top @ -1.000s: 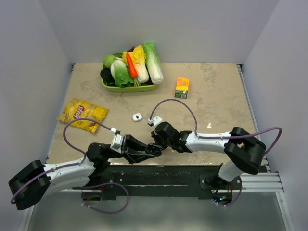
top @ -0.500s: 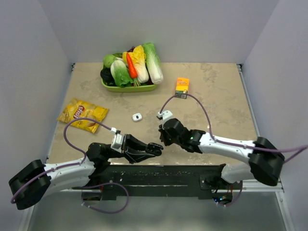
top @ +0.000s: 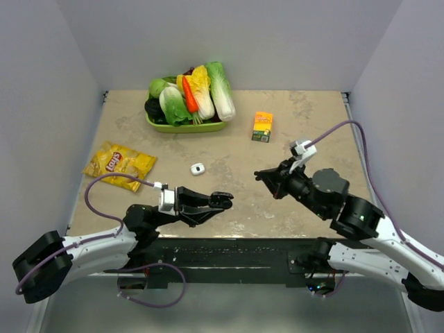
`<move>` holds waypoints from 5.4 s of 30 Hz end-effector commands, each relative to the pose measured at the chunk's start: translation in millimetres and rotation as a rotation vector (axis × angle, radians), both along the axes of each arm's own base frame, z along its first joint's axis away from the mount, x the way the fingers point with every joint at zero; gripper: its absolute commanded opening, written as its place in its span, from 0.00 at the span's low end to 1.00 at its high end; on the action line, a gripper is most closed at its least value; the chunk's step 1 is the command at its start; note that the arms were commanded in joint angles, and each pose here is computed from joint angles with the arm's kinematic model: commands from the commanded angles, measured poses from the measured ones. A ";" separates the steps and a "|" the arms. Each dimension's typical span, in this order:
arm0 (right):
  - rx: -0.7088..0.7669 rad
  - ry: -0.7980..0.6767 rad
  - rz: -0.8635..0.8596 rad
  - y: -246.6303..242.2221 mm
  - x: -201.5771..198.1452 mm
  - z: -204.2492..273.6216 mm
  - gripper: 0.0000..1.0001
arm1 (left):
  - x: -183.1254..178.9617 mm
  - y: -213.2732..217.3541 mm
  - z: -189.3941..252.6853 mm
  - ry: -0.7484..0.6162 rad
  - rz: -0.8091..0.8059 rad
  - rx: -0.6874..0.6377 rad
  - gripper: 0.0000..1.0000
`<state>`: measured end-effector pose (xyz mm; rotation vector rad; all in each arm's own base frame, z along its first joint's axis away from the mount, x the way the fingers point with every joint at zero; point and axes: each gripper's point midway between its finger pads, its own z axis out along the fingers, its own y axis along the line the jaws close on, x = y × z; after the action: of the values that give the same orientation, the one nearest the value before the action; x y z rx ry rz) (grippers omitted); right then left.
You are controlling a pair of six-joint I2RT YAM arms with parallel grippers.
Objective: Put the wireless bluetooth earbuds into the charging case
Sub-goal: Pick up the earbud from the center of the board, then place the earbud in the charging case, then close the charging case, then place the charging case at the center of the board, then reset both arms
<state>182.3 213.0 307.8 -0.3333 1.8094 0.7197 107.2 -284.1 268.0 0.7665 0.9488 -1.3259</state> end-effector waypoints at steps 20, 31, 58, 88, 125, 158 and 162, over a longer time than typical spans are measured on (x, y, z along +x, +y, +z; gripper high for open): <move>0.031 -0.233 0.726 41.6 -102.9 62.8 0.00 | -22.4 -24.0 58.1 -0.129 -0.289 -0.080 0.00; -0.024 -0.168 0.704 49.8 -93.6 37.2 0.00 | -25.4 -30.1 66.4 -0.101 -0.374 -0.106 0.00; -0.131 -0.100 0.588 54.6 -69.5 -0.1 0.00 | -33.3 -22.5 84.4 -0.146 -0.391 -0.160 0.00; -0.039 -0.151 0.466 44.0 -61.7 38.2 0.45 | -28.3 -26.9 76.8 -0.139 -0.370 -0.138 0.00; -0.023 0.034 -0.198 -17.6 11.8 -50.2 0.47 | 197.7 -55.0 -109.2 0.664 0.445 0.199 0.00; -0.064 0.041 -0.188 -5.7 17.4 -79.4 0.49 | 212.5 79.5 -179.9 1.066 1.081 0.460 1.00; -0.081 0.039 -0.200 -4.3 20.6 -85.0 0.50 | 201.7 79.9 -154.4 1.031 1.069 0.379 1.00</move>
<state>193.9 207.9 215.9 -0.2401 1.9258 0.5290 318.3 -214.9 93.0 -0.2275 2.1299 -0.5039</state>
